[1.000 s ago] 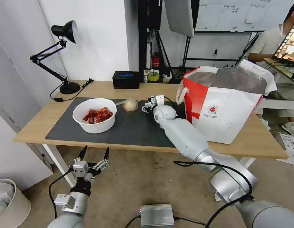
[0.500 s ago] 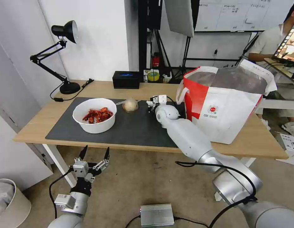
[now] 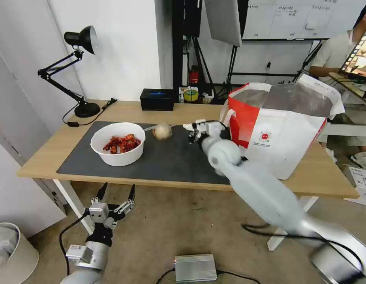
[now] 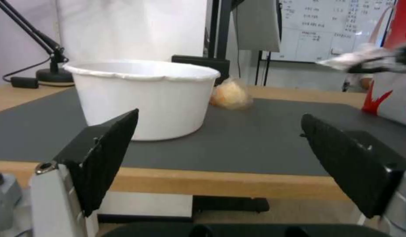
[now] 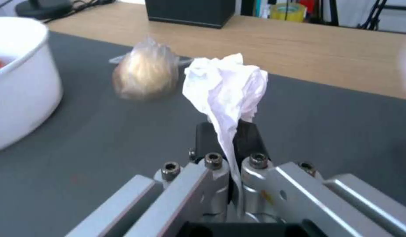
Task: Pick up the trash from the table and place it into the takeout bag.
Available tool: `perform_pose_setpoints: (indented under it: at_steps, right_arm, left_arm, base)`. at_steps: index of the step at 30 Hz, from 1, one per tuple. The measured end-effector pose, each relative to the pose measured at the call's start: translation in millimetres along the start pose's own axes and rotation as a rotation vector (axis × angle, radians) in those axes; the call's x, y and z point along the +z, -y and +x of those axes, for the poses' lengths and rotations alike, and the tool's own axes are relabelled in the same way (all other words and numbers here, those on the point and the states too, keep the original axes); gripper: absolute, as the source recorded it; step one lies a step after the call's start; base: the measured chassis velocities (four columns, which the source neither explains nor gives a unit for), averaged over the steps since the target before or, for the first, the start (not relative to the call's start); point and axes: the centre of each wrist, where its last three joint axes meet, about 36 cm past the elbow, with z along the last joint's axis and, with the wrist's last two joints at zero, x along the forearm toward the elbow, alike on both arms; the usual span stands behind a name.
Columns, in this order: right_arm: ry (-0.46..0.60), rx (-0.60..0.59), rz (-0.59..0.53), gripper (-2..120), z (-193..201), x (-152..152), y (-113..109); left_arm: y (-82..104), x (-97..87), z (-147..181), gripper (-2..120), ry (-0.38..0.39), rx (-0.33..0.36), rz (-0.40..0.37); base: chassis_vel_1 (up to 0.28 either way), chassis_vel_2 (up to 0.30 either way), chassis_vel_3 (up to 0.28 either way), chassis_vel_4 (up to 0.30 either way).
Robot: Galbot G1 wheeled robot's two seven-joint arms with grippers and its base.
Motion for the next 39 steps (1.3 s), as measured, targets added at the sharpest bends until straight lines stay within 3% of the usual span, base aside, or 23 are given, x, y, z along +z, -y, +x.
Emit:
perform_pose_setpoints:
  at_steps: [5,7,10,16,23,27,29,35,39]
  right_arm:
    - [0.024,0.006,0.018,0,78.7,15.0,21.6]
    - [0.032,0.007,0.021,0,90.1,14.7,24.8]
    - [0.099,0.009,0.039,0,138.5,3.9,31.5]
    - [0.198,0.028,0.076,0,175.2,-12.8,32.9]
    - [0.345,0.105,0.121,0,179.4,-42.8,49.5]
    - [0.401,0.158,0.133,0,172.4,-62.2,67.7]
    - [0.43,0.208,0.126,0,164.9,-83.9,87.0]
    - [0.433,0.283,0.086,0,150.4,-117.9,121.1]
    - [0.379,0.338,0.047,0,140.9,-133.2,142.3]
  left_arm:
    - [3.6,-2.1,0.0,100,0.0,0.008,0.007]
    - [4.1,-1.9,0.0,100,-0.002,0.009,0.008]
    - [7.1,-1.0,-0.5,100,-0.004,0.014,0.013]
    - [12.2,-2.0,-0.2,100,0.0,0.024,0.016]
    - [17.6,-6.8,1.1,100,0.009,0.034,0.02]
    - [21.6,-12.4,3.1,100,0.014,0.042,0.022]
    - [21.8,-13.2,2.8,100,0.014,0.043,0.022]
    - [20.8,-12.5,1.7,100,0.014,0.042,0.021]
    - [21.7,-11.3,2.1,100,0.011,0.044,0.023]
  base:
    - [0.0,0.0,0.0,0.0]
    - [0.0,0.0,0.0,0.0]
    - [0.0,0.0,0.0,0.0]
    - [0.0,0.0,0.0,0.0]
    - [0.0,0.0,0.0,0.0]
    - [0.0,0.0,0.0,0.0]
    - [0.0,0.0,0.0,0.0]
    - [0.0,0.0,0.0,0.0]
    - [0.0,0.0,0.0,0.0]
